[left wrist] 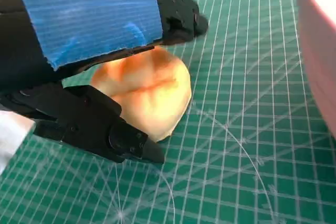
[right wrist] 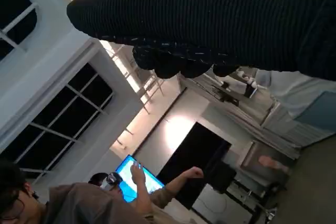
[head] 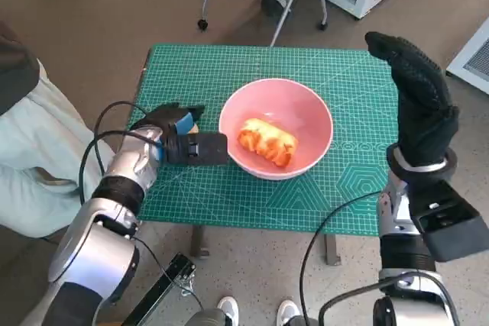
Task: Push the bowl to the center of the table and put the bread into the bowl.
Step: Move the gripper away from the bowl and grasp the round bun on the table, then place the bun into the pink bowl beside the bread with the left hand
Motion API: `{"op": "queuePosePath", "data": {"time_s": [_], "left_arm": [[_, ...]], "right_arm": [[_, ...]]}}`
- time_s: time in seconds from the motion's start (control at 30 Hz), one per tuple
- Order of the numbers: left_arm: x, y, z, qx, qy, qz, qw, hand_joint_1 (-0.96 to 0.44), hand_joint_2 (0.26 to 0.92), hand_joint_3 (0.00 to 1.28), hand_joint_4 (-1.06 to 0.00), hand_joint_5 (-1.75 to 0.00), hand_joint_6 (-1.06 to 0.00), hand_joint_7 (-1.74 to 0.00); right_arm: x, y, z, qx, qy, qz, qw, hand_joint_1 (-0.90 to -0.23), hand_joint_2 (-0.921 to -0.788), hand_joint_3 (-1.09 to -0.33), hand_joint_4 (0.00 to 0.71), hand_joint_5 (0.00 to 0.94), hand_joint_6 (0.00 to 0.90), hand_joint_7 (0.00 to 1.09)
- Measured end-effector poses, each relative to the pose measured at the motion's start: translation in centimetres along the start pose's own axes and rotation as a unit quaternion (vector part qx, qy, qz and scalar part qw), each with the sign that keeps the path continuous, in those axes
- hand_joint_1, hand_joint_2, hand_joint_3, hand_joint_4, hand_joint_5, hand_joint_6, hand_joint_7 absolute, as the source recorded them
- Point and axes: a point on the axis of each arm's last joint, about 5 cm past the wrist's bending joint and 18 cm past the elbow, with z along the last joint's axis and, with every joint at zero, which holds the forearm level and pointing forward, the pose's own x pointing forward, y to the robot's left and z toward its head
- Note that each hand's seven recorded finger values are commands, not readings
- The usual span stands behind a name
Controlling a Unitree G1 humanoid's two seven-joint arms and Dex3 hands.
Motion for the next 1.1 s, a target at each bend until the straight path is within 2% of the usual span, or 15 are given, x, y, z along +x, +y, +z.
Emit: {"op": "queuePosePath", "data": {"time_s": [0.03, 0.1, 0.2, 0.47, 0.63, 0.77, 0.93, 1.1], "left_arm": [[0.0, -0.1, 0.0, 0.003, -0.002, 0.005, 1.000, -0.01, 0.907, 0.07, -0.67, -1.06, -0.64, -0.98], [0.0, -0.2, -0.2, 0.008, -0.006, 0.017, 1.000, 0.00, 0.912, 0.06, -0.65, -1.14, -0.67, -1.03], [-0.1, -0.2, -0.4, 0.010, -0.010, 0.028, 1.000, 0.00, 0.918, 0.06, -0.63, -1.19, -0.70, -1.09], [-0.4, 0.6, -1.4, -0.015, -0.003, 0.049, 0.999, 0.00, 0.920, 0.06, -0.65, -1.15, -0.67, -1.17], [-0.8, 2.7, -1.5, -0.067, -0.043, 0.120, 0.990, 0.00, 0.920, 0.05, -0.69, -1.11, -0.66, -1.19], [-1.5, 5.3, -0.8, -0.105, -0.112, 0.207, 0.966, 0.00, 0.918, 0.05, -0.70, -1.10, -0.67, -1.18], [-2.9, 8.2, 0.9, -0.116, -0.195, 0.293, 0.929, 0.00, 0.915, 0.04, -0.72, -1.11, -0.68, -1.13], [-4.5, 9.7, 3.2, -0.108, -0.273, 0.346, 0.891, 0.00, 0.908, 0.02, -0.76, -1.09, -0.72, -1.07]], "right_arm": [[-0.01, 0.0, 0.0, 0.000, -0.001, 0.000, 1.0000, -0.580, -0.921, -0.724, 0.349, 0.000, 0.005, 0.85], [-0.05, 0.0, 0.1, -0.001, -0.002, 0.000, 1.0000, -0.580, -0.921, -0.724, 0.349, 0.000, 0.004, 0.85], [-0.17, 0.0, 0.1, -0.001, 0.000, 0.000, 1.0000, -0.581, -0.921, -0.724, 0.349, 0.000, 0.003, 0.85], [-0.38, 0.0, 0.1, 0.000, 0.003, -0.001, 1.0000, -0.580, -0.921, -0.723, 0.350, 0.001, 0.001, 0.86], [-0.41, 0.0, 0.1, -0.001, 0.004, 0.000, 1.0000, -0.578, -0.921, -0.721, 0.352, 0.002, 0.002, 0.85], [-0.41, 0.0, 0.1, -0.001, 0.004, 0.001, 1.0000, -0.578, -0.921, -0.719, 0.353, 0.002, 0.003, 0.85], [-0.39, 0.0, 0.1, -0.001, 0.004, 0.001, 1.0000, -0.580, -0.921, -0.718, 0.352, 0.001, 0.003, 0.85], [-0.34, 0.1, 0.0, -0.001, 0.003, 0.001, 1.0000, -0.580, -0.921, -0.718, 0.352, 0.001, 0.005, 0.84]]}}
